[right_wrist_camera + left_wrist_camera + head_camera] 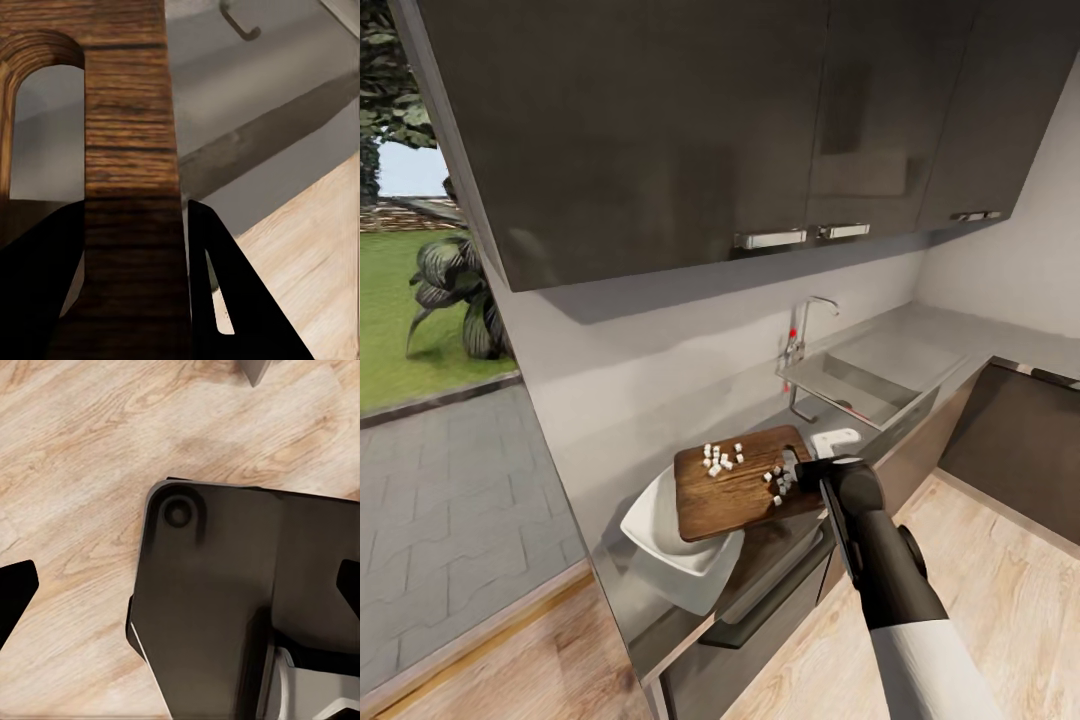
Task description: In the kitchen, take the Vidalia onion out of the sink, dice it on the chopping board with the paring knife, put the diced onion into the bowl on the countertop, then place both the paring knife and the chopping board into the sink.
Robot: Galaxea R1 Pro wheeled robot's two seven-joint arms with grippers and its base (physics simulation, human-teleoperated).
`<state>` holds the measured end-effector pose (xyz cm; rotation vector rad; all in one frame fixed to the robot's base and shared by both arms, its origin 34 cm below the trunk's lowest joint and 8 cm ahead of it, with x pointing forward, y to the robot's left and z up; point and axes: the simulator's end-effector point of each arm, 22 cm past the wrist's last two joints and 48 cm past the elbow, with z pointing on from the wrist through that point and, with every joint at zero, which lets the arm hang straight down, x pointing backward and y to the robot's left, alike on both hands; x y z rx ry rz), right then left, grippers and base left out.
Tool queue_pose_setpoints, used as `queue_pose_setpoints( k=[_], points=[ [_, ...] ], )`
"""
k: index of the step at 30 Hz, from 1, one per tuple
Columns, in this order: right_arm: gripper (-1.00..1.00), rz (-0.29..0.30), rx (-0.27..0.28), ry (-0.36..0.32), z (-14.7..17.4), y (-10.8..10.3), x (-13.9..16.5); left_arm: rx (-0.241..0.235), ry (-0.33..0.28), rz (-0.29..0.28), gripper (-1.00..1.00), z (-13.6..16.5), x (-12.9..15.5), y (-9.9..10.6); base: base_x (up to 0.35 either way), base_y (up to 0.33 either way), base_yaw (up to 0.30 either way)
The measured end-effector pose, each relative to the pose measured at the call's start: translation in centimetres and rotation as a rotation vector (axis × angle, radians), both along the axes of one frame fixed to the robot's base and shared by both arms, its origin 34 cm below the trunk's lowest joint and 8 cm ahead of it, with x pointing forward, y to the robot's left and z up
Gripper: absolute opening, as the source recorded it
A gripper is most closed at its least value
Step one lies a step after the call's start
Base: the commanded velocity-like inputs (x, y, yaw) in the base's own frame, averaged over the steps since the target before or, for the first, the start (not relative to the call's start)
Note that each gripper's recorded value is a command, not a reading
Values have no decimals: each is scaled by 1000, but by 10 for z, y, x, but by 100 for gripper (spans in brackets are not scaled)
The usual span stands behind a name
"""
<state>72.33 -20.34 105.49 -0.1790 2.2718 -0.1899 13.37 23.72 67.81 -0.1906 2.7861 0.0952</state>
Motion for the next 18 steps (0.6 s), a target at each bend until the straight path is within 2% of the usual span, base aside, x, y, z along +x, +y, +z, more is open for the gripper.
queue_pose_setpoints(
  k=[15,18],
  points=[
    [-100,6,-10,-5,3,4,0,0,0,0,100,0,0,0,0,0,0],
    [-100,-1,-34,-8,4,-1,0,0,0,0,100,0,0,0,0,0,0]
  ],
)
